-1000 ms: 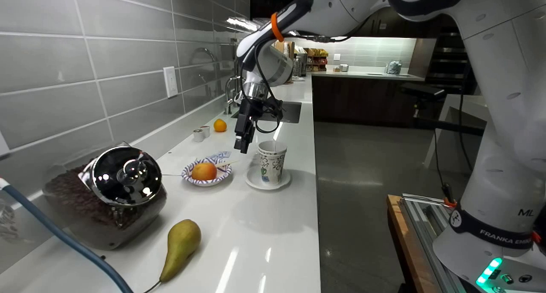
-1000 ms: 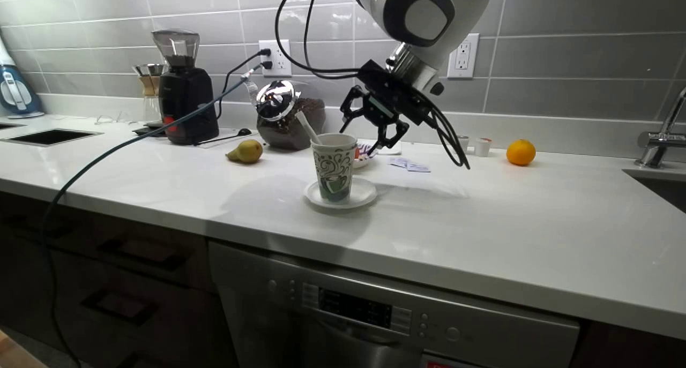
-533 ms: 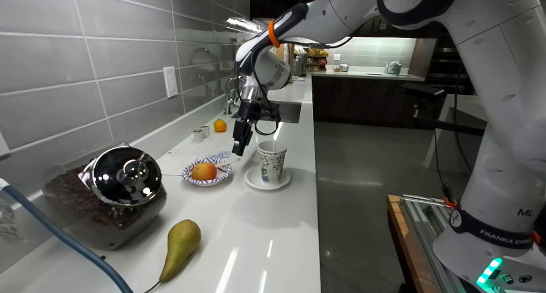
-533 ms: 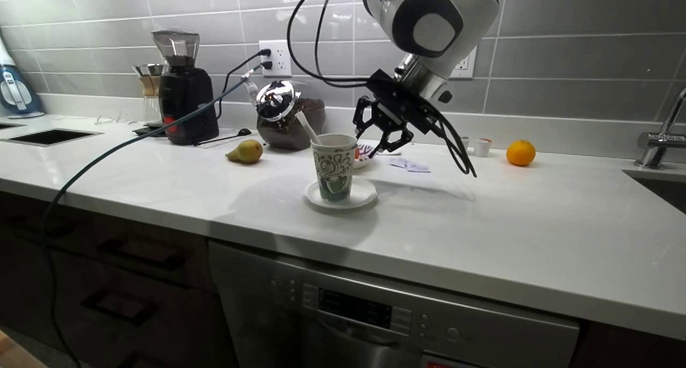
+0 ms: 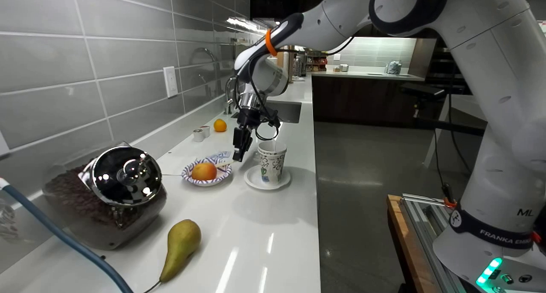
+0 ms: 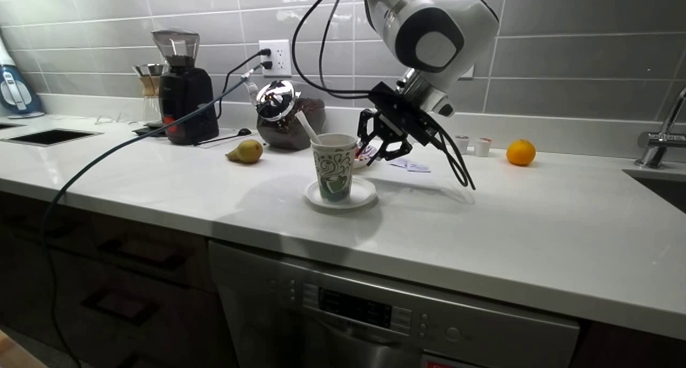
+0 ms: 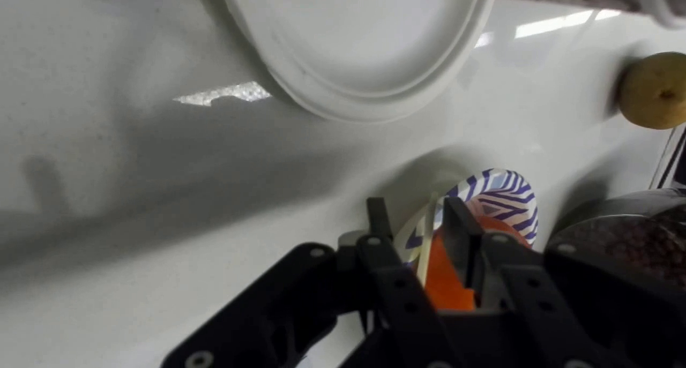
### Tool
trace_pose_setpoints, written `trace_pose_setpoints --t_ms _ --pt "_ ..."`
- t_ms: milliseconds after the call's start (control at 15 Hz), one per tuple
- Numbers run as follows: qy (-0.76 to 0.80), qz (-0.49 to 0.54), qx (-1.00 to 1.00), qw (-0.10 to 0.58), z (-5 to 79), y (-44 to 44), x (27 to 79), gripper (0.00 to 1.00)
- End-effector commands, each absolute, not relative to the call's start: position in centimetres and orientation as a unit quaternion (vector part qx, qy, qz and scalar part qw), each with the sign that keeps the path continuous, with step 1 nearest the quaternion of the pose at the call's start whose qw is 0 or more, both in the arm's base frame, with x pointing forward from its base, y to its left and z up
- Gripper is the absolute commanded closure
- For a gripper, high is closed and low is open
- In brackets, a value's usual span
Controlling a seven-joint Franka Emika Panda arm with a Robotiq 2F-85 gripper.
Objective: Pick up the spoon and put it in the cup
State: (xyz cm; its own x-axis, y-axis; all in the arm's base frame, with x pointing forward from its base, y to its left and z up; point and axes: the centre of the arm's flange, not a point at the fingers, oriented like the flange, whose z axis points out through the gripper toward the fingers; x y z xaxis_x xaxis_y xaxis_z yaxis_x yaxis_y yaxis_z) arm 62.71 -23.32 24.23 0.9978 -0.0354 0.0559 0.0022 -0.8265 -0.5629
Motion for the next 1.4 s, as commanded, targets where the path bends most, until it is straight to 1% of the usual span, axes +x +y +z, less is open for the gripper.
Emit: trace_pose_setpoints --t_ms 0,133,267,333,400,533,600,667,800,867,933,1200,1333 --pt "0.024 -0.029 -0.951 0.308 24.0 -23.2 63.4 0.69" --pt "0.024 -0.029 -0.949 0.311 24.2 -23.1 63.4 0.70" --pt "0.021 -0.035 -0.947 0.318 24.4 -22.9 63.5 0.77" --pt "0.021 -0.036 -0.947 0.320 24.5 -22.9 63.6 0.78" --pt "0.023 -0.035 -0.946 0.322 24.5 -22.8 63.6 0.82" --pt "0.025 -0.033 -0.944 0.328 24.4 -22.8 63.7 0.85" --pt "0.025 -0.034 -0.943 0.331 24.4 -22.8 63.7 0.92" --pt "0.026 -0.035 -0.942 0.333 24.5 -22.8 63.8 0.91" --pt "0.027 -0.036 -0.941 0.335 24.6 -22.8 63.8 0.98" --pt "0.027 -0.037 -0.940 0.337 24.7 -22.8 63.8 0.97" --pt "0.028 -0.037 -0.939 0.340 24.9 -22.8 63.8 1.00" --pt "0.030 -0.036 -0.934 0.353 25.5 -22.8 63.7 0.99" --pt "0.032 -0.032 -0.936 0.349 26.2 -22.9 63.2 0.99"
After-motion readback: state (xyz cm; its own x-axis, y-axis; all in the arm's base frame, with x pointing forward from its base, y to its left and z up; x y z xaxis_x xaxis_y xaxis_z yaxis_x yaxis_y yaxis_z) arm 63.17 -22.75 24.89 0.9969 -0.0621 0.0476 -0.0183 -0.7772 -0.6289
